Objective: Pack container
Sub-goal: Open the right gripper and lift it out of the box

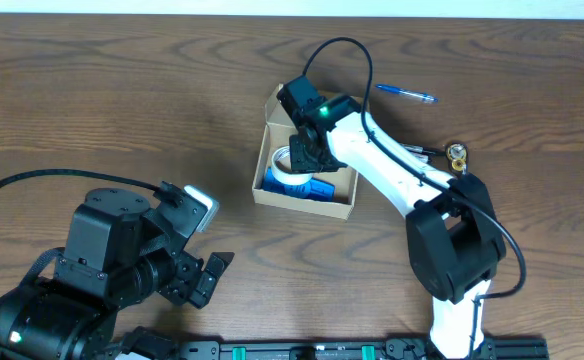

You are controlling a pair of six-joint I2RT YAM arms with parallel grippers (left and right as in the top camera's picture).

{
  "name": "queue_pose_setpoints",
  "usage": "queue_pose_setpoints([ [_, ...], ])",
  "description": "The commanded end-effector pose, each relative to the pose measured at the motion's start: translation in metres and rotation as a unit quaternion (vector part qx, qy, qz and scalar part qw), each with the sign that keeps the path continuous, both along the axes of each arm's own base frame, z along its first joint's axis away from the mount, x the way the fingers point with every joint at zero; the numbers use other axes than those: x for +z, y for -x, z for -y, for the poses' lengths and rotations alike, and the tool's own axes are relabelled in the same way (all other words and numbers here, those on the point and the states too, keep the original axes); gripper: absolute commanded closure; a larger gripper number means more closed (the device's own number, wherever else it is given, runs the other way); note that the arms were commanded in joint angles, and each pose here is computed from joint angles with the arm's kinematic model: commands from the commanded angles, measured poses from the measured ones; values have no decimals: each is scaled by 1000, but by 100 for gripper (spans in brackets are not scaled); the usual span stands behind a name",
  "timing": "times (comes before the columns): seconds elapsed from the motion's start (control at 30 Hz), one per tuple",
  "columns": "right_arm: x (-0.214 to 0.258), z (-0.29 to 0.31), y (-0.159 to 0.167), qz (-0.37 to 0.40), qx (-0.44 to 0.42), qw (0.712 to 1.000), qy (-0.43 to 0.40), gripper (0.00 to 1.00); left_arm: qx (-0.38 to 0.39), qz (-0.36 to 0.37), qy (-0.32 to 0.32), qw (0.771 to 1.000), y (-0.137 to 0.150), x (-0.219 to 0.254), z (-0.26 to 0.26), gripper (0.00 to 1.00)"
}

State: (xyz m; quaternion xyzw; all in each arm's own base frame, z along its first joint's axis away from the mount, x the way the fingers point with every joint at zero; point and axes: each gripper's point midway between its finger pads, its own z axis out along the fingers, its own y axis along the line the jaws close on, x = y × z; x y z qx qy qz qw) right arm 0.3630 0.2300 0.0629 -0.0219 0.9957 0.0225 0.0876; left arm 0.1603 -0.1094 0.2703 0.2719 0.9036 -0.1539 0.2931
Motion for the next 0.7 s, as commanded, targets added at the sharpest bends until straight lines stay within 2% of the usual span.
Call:
queue_pose_setpoints([
  [0.0,54,-9,-5,50,4,998,-36,71,-6,2,4,1000,1,3,1,5],
  [0.3,109,20,7,78,-17,996,-48,71,-5,2,4,1000,1,3,1,5],
  [0.67,93,83,29,10,-92,995,23,72,-6,2,4,1000,1,3,1,5],
])
